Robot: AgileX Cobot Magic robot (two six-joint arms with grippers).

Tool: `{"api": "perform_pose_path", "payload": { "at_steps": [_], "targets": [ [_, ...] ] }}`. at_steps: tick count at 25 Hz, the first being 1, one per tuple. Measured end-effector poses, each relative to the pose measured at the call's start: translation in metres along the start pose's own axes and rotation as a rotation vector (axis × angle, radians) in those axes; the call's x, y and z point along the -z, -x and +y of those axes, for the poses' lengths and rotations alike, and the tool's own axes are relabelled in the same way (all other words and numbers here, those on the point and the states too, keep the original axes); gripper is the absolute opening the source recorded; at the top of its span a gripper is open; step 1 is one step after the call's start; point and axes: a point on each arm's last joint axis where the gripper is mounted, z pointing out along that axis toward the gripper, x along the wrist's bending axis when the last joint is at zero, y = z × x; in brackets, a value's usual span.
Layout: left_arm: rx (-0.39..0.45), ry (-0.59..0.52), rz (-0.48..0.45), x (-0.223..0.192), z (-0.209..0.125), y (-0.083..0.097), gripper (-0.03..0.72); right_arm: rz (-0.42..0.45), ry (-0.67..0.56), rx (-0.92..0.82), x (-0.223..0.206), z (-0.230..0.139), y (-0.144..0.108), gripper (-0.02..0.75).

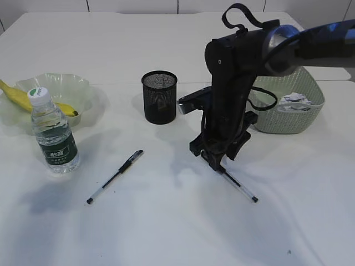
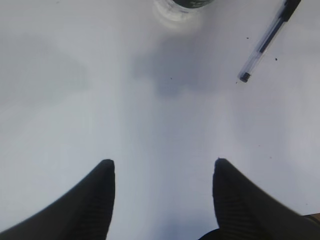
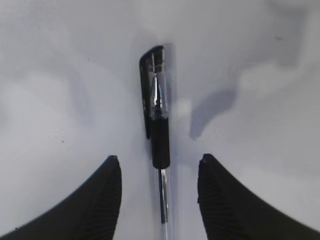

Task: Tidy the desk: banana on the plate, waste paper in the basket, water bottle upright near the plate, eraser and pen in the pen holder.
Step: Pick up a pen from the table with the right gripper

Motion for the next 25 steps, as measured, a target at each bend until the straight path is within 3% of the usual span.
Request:
{"api": "perform_pose_path", "payload": {
  "at_steps": [19,25],
  "targets": [
    [0.000,0.002,0.000,0.000,0.000,0.000,0.434,0.022,-0.006,-0.008,-0.026,0.006,-0.002,0.366],
    [0.000,0.002,0.000,0.000,0.000,0.000,0.434,0.027,-0.003,-0.011,-0.026,0.006,-0.003,0.283]
  ]
}}
